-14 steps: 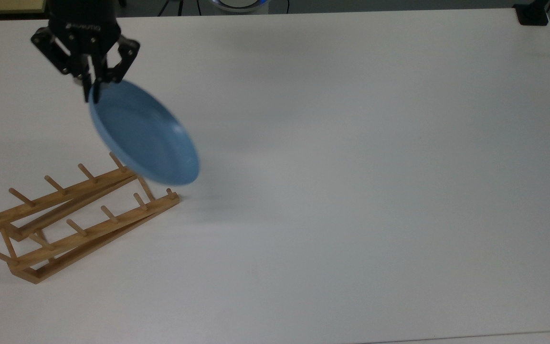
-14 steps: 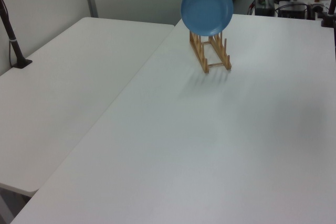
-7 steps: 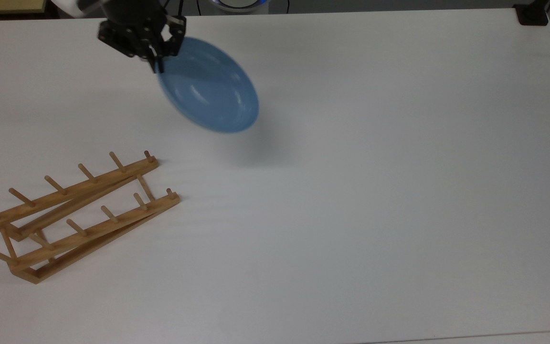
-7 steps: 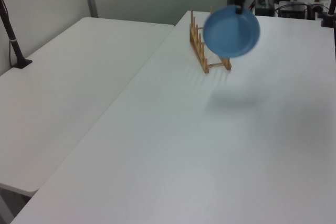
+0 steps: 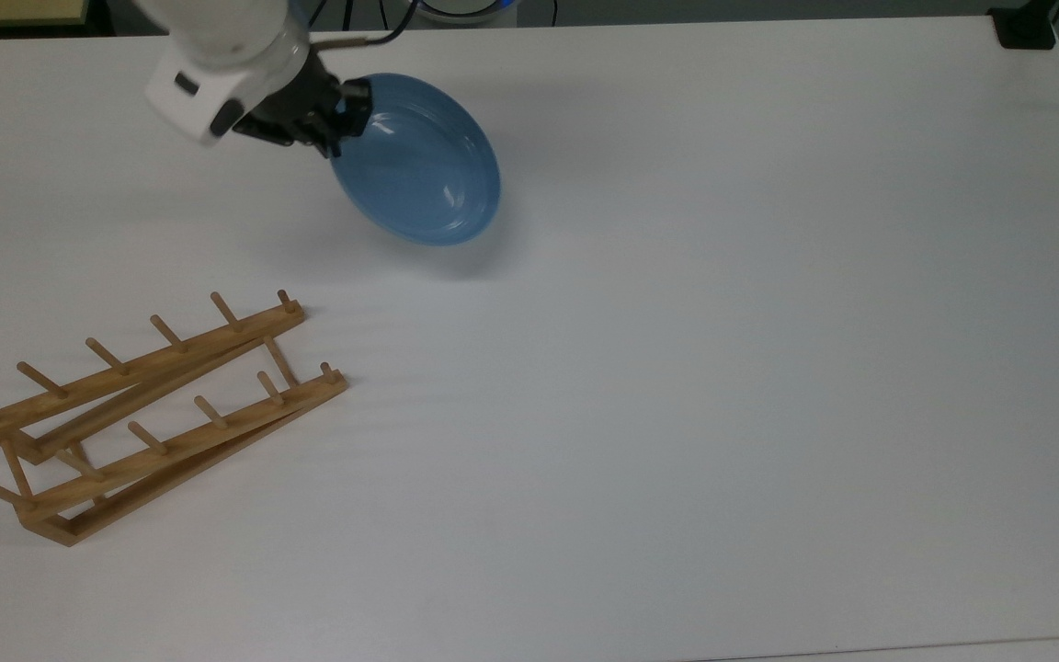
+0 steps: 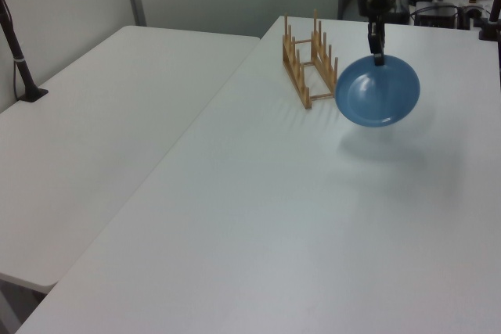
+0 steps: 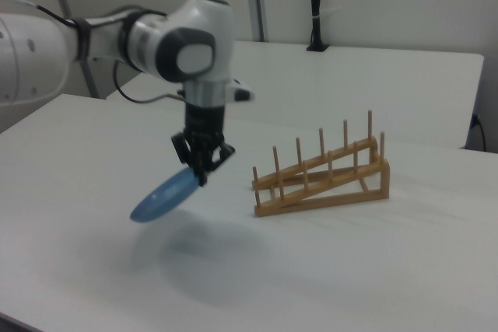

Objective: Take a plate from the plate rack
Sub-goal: 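Carry the plate away from the rack and lower it flat onto the table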

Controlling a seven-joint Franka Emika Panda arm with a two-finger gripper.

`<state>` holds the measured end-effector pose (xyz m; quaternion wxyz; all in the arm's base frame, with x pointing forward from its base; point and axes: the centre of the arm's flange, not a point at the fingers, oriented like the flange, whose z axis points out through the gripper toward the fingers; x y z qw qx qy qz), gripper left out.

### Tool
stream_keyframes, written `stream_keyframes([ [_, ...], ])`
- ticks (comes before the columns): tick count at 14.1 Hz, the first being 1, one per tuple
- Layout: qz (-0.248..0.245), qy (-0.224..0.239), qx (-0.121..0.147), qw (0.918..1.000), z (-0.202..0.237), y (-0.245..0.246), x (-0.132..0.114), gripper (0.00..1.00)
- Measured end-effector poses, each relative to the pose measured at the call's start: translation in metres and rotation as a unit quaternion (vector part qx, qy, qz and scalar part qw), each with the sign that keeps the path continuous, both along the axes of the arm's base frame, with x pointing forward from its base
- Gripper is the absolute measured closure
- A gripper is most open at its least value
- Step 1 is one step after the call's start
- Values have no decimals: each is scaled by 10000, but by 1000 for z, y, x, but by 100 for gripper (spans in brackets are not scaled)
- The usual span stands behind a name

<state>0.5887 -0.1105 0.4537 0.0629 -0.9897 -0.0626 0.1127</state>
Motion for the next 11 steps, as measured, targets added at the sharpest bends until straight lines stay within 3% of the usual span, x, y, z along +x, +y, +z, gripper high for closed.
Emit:
stream_keyframes([
  [4, -13, 301, 109, 9995, -40, -49, -7, 93],
  [11, 189, 706, -88, 9973, -94, -68, -6, 93],
])
